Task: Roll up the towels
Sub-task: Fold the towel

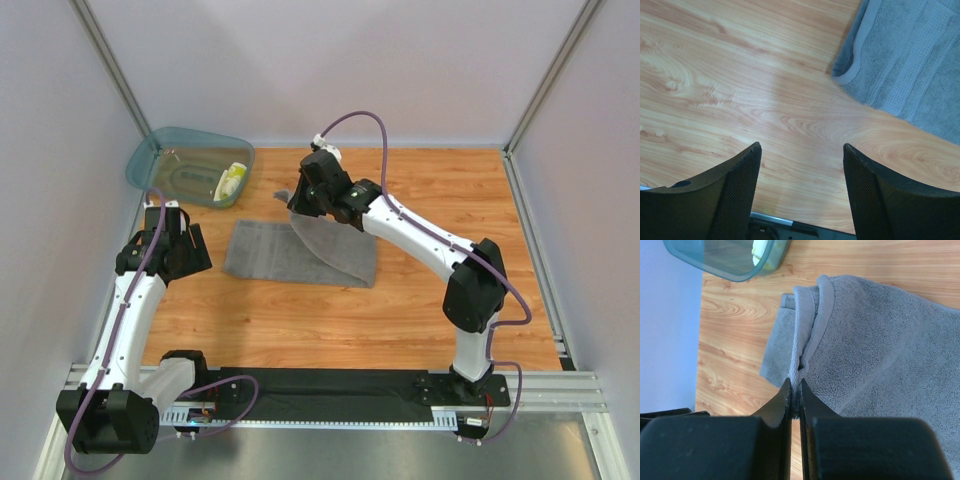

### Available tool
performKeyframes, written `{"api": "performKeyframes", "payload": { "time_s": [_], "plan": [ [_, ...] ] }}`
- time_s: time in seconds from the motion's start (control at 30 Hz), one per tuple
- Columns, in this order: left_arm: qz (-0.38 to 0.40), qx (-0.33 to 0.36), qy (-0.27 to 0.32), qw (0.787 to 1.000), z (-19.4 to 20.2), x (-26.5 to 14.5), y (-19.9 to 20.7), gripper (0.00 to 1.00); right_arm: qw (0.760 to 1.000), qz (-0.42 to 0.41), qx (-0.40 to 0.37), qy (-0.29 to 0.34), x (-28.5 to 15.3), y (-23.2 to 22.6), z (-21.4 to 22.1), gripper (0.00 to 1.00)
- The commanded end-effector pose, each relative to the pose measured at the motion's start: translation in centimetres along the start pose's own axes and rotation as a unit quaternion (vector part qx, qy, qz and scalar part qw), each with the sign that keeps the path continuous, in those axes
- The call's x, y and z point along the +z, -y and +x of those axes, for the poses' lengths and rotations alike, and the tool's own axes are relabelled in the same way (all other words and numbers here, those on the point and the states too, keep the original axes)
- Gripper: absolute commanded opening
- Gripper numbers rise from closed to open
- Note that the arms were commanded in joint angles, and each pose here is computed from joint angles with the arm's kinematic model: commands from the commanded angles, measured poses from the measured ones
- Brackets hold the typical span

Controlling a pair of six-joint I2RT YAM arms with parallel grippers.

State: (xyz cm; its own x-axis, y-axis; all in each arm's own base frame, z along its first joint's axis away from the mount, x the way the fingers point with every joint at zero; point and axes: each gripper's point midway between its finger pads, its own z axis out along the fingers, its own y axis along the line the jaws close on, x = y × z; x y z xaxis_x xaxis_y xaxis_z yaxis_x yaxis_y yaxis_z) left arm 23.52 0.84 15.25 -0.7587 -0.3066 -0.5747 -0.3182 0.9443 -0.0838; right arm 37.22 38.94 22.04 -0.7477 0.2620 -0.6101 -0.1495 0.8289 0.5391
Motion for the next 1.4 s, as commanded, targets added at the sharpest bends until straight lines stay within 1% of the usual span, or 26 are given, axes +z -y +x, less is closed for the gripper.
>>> {"api": "performKeyframes", "payload": {
  "time_s": [0.0, 0.2, 0.27, 0.53, 0.83, 1.0, 1.13, 1.2, 1.27, 1.3, 1.37],
  "plan": [
    [-0.004, -0.007, 0.017, 1.000, -0.8, -0.6, -0.2, 0.72, 0.998, -0.044, 0.007, 0.038, -0.2, -3.6, -1.9, 0.00],
    [-0.004, -0.006, 0.015, 1.000, -0.7, -0.6, -0.1, 0.72, 0.998, -0.053, -0.012, 0.025, 1.9, -4.9, 0.4, 0.00],
    [-0.005, -0.007, 0.014, 1.000, -0.7, -0.5, -0.2, 0.72, 0.998, -0.055, -0.019, 0.016, 3.2, -5.2, 1.7, 0.00],
    [-0.008, -0.007, 0.013, 1.000, -0.7, -0.4, -0.3, 0.72, 0.995, -0.089, -0.032, -0.007, 6.2, -7.8, 5.6, 0.00],
    [-0.011, -0.006, 0.011, 1.000, -0.6, -0.4, -0.3, 0.72, 0.994, -0.103, -0.022, 0.017, 7.0, -9.5, 5.5, 0.00],
    [-0.011, -0.006, 0.010, 1.000, -0.6, -0.3, -0.3, 0.72, 0.995, -0.085, -0.017, 0.053, 6.3, -9.5, 3.7, 0.00],
    [-0.013, -0.005, 0.010, 1.000, -0.6, -0.3, -0.4, 0.73, 0.991, -0.102, -0.030, 0.077, 5.7, -11.1, 3.1, 0.00],
    [-0.015, -0.006, 0.009, 1.000, -0.6, -0.2, -0.4, 0.72, 0.991, -0.106, -0.043, 0.069, 6.6, -11.4, 4.1, 0.00],
    [-0.017, -0.007, 0.010, 1.000, -0.6, -0.3, -0.5, 0.72, 0.989, -0.126, -0.047, 0.058, 7.0, -12.6, 5.0, 0.00],
    [-0.018, -0.007, 0.010, 1.000, -0.6, -0.3, -0.5, 0.72, 0.989, -0.128, -0.053, 0.045, 8.1, -12.5, 6.4, 0.00],
    [-0.020, -0.007, 0.009, 1.000, -0.6, -0.2, -0.6, 0.72, 0.986, -0.151, -0.063, 0.035, 8.7, -13.6, 7.7, 0.00]
  ]
}}
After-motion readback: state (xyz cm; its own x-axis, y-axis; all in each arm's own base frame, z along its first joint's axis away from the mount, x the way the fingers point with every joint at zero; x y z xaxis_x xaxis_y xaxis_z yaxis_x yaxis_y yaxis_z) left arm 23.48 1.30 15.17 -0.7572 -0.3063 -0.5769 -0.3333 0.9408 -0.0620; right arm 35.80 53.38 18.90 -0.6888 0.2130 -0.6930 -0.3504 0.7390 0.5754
